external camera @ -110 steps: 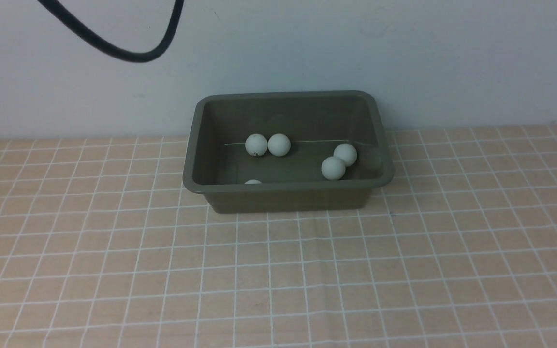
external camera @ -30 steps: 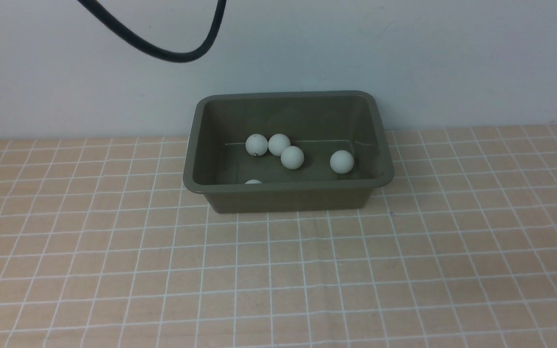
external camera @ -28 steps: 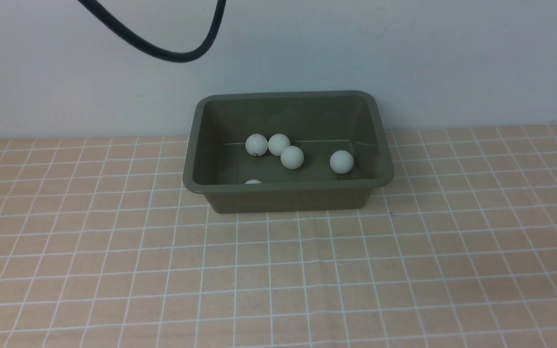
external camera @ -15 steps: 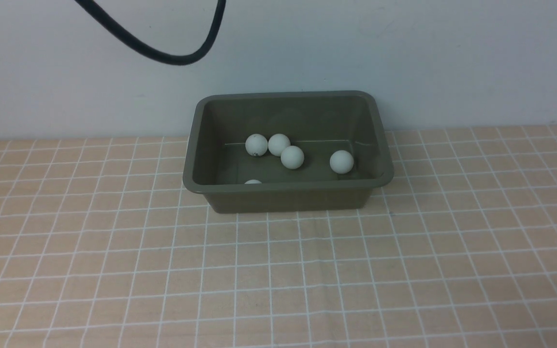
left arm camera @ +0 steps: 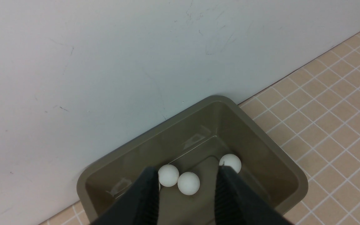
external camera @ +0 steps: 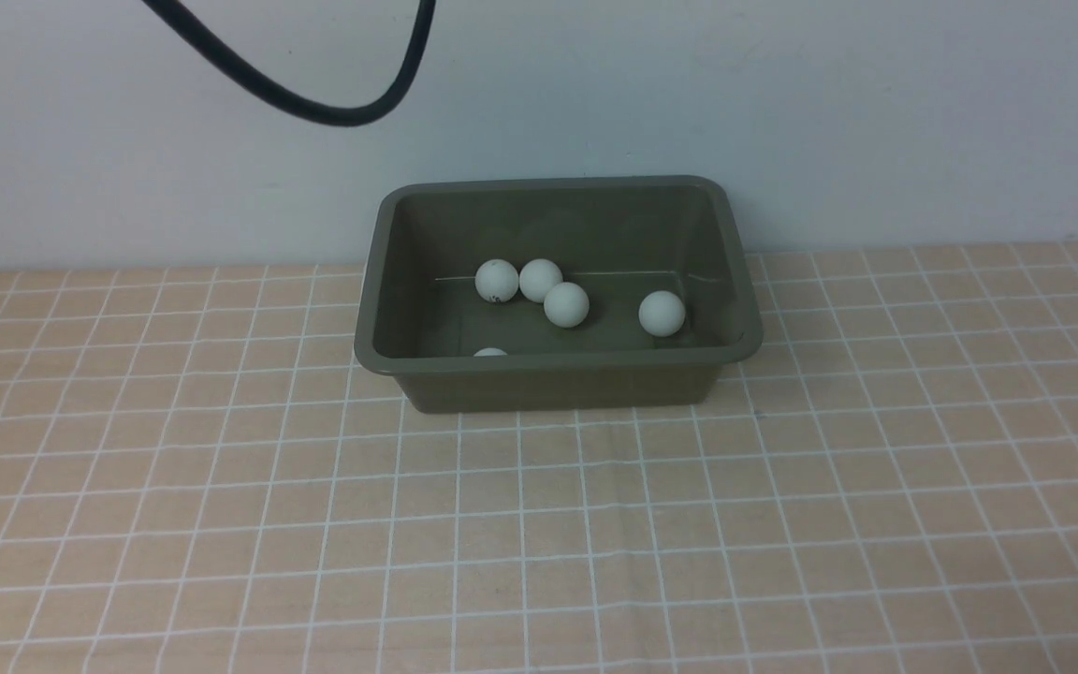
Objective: Put the table tennis balls into the box on the light coffee tablecloth.
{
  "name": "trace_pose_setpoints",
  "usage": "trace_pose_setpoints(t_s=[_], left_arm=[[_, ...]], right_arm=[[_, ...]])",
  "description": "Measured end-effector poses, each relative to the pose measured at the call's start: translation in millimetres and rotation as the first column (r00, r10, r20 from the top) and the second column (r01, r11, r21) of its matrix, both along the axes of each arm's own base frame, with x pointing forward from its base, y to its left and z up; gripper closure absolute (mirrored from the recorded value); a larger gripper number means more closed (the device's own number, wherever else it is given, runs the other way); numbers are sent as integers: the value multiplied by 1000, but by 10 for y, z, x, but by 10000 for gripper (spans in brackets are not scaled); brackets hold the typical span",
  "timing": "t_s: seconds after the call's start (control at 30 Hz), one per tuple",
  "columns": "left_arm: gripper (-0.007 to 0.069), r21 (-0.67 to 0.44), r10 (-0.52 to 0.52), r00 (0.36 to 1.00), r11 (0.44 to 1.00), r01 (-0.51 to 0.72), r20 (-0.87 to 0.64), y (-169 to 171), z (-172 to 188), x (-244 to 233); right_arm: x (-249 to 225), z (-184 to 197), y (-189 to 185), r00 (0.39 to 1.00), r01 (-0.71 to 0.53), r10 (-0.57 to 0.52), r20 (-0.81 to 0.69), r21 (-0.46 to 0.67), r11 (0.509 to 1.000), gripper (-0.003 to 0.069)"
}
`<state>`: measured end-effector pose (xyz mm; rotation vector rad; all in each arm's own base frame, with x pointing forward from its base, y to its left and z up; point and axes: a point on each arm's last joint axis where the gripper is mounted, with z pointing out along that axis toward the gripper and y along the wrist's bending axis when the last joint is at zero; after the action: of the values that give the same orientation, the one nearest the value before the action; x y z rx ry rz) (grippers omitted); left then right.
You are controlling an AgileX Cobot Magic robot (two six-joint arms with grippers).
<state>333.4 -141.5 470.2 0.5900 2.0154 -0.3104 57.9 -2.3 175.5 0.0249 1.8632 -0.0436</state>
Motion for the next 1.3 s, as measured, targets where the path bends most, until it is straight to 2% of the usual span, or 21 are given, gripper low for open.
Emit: trace_pose_setpoints(t_s=[0.5, 0.83, 1.3], left_arm=[[421, -46, -20, 1000, 999, 19, -17, -34, 8, -16], [421, -146, -65, 997, 988, 57, -49, -103, 31, -52], [421, -153, -68, 996, 986, 60, -52, -108, 33, -54]], right_arm=[[-39, 26, 3, 999, 0, 1, 54, -2, 1000, 176], [-39, 26, 3, 999, 0, 1, 54, -2, 1000, 176], [-39, 26, 3, 999, 0, 1, 54, -2, 1000, 176]])
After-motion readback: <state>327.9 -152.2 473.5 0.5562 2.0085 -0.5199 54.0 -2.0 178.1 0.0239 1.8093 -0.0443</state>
